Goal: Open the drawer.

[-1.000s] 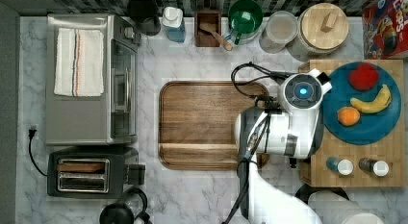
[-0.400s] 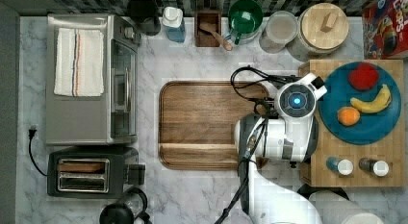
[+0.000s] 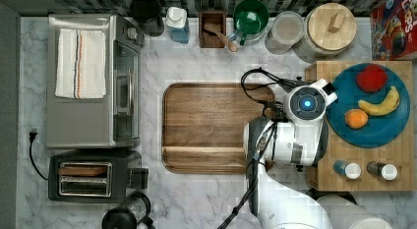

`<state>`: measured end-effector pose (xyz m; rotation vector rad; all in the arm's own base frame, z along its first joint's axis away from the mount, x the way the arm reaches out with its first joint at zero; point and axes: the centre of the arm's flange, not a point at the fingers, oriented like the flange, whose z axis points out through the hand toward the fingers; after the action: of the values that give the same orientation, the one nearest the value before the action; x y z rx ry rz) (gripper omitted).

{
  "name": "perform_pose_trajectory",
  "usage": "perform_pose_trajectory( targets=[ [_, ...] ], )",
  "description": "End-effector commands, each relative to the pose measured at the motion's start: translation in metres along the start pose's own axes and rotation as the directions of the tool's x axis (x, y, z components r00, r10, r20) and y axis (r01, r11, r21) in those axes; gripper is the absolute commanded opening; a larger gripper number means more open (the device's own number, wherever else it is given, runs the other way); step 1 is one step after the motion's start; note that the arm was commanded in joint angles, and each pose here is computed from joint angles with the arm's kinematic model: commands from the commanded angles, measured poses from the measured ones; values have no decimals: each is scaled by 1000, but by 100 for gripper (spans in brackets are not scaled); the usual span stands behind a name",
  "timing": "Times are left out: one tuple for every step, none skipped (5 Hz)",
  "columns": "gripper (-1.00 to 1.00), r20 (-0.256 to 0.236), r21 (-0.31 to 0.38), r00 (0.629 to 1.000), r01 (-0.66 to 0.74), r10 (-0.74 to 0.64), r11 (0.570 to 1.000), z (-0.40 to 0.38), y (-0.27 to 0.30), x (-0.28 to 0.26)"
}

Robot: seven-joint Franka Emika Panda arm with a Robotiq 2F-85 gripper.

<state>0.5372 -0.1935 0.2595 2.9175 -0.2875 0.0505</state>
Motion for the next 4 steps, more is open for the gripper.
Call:
perform_pose_trajectory(
  targets=[
    [100, 19, 28, 1000, -11, 10, 1000, -3, -69, -16],
    [100, 16, 36, 1000, -14, 14, 999, -12, -96, -28],
    [100, -25, 61, 998, 54, -53, 997, -23, -130, -43],
    [100, -60, 85, 995, 85, -80, 993, -26, -163, -56]
  ],
)
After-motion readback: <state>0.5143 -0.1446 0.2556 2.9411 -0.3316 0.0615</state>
